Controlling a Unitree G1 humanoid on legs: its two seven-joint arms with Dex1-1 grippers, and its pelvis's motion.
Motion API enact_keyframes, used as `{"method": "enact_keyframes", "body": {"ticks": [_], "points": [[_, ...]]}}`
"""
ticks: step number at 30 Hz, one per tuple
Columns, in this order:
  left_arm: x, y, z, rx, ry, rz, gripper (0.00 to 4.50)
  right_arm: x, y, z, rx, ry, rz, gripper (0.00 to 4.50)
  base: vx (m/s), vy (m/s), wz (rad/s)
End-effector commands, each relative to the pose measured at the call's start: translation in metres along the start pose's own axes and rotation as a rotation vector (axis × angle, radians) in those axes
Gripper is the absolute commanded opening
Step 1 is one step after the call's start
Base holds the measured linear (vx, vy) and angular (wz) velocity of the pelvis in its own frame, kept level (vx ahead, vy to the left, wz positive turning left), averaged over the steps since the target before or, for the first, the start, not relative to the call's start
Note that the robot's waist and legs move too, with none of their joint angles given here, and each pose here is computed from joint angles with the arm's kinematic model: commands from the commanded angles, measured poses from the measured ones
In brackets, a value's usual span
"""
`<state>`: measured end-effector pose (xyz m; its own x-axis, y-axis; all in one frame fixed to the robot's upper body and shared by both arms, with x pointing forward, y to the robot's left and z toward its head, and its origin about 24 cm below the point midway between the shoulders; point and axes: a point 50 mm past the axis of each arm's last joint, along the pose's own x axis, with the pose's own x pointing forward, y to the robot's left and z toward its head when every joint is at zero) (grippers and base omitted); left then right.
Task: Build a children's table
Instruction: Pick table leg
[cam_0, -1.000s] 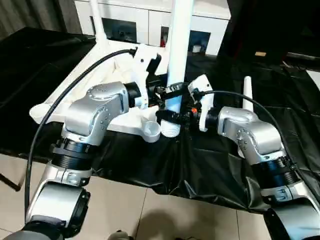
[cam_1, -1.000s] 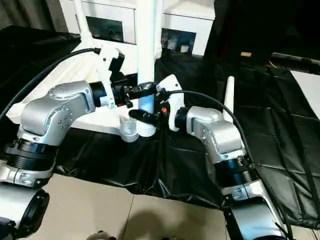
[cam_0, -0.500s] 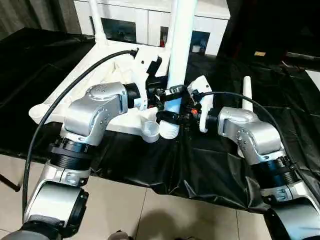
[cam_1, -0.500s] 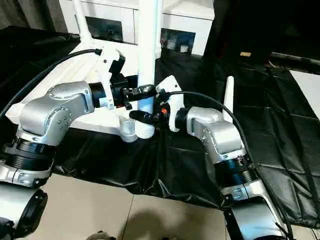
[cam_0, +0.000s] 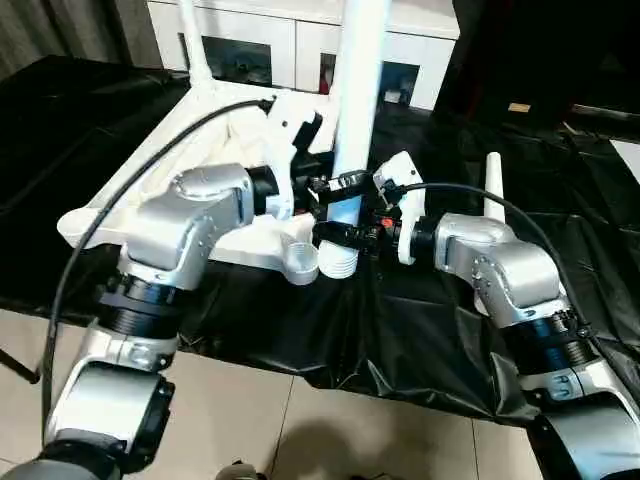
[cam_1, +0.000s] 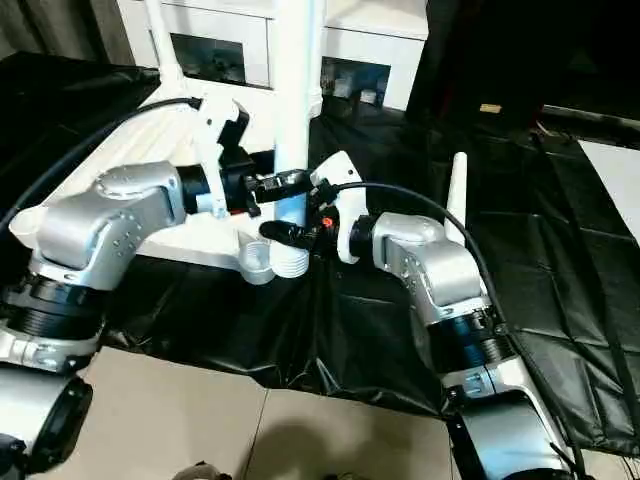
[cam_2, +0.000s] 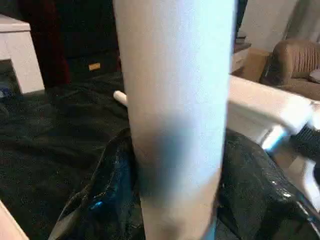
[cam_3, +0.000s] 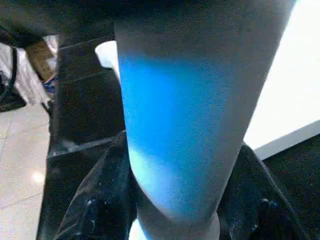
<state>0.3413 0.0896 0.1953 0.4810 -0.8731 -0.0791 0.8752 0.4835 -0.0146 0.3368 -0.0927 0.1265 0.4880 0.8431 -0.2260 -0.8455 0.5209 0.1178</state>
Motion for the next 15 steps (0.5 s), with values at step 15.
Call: {"method": "enact_keyframes", "body": {"ticks": [15], "points": [[-0.051,0.045,-0.040,0.282,0.160,0.279,3.94,-0.035,-0.029,0.003,-0.023,-0.161,-0.371,1.85,0.000,0.000,0.00]]}}
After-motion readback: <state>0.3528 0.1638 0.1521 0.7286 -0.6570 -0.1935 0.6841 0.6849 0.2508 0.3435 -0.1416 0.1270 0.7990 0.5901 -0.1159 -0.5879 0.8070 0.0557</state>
